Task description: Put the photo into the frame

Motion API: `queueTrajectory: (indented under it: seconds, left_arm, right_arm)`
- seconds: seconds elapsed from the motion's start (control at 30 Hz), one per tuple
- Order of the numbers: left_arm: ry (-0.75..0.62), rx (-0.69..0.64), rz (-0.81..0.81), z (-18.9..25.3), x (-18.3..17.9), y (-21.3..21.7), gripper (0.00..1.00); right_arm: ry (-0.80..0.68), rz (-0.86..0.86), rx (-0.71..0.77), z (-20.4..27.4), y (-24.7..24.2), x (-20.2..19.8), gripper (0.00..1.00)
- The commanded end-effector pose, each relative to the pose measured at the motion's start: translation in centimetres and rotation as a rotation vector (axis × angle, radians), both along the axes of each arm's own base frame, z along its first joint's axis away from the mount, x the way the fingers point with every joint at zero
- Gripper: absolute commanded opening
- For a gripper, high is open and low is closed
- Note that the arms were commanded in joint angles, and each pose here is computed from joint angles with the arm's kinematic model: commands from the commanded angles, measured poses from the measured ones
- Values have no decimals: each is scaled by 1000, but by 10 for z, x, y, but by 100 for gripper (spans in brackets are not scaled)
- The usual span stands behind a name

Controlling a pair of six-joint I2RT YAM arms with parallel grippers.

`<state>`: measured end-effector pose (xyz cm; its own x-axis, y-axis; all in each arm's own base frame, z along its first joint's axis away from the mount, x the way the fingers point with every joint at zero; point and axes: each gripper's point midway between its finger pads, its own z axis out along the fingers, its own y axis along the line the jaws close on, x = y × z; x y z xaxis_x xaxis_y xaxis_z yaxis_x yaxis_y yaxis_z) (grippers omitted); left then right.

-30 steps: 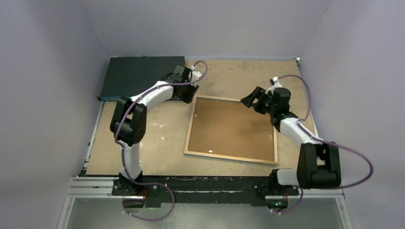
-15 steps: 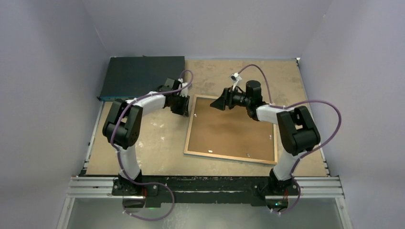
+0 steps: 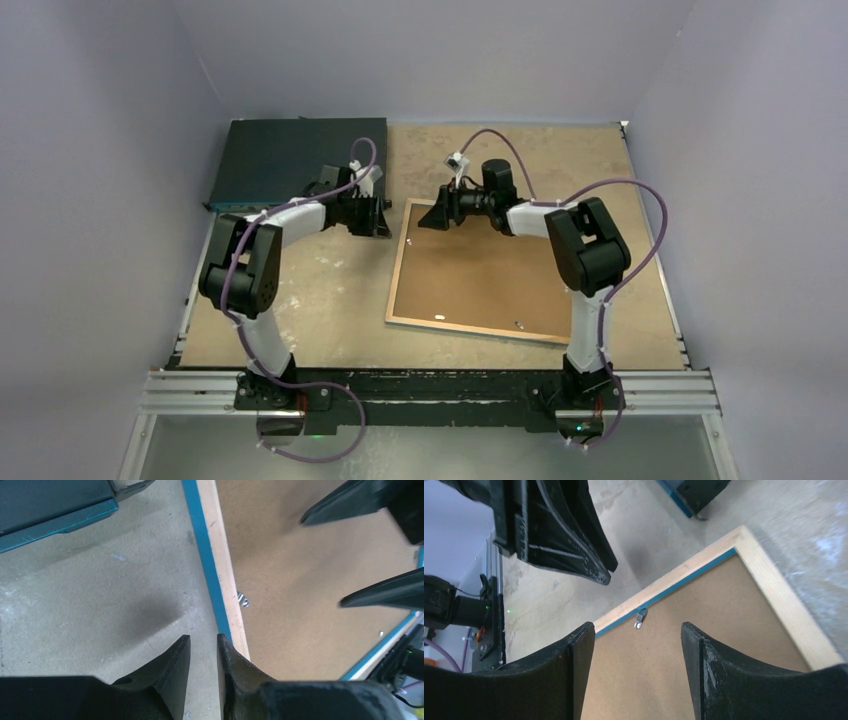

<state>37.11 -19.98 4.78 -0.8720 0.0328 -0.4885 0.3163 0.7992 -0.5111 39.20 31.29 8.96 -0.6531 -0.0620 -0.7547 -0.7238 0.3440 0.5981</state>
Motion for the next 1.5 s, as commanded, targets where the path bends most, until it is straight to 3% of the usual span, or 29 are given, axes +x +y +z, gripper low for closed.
queueTrajectory:
  seconds: [0.0, 0.5, 0.9, 1.3, 1.47]
  left_arm:
    - [-26, -131, -57, 25, -6, -17, 26]
    - [50, -97, -62, -9, -13, -20, 24]
    - [72, -125, -91, -14, -17, -28, 17]
    - [22, -158, -152, 8, -19, -37, 19]
    - [46, -133, -157, -7, -22, -39, 19]
  right_arm:
    - [-53, 68, -26, 3, 15, -9, 66]
    - [-33, 109, -77, -25, 33, -29, 65]
    - [-8, 123, -81, -36, 42, -36, 62]
    - [22, 132, -81, -45, 43, -43, 60]
    - [30, 138, -71, -45, 45, -44, 60]
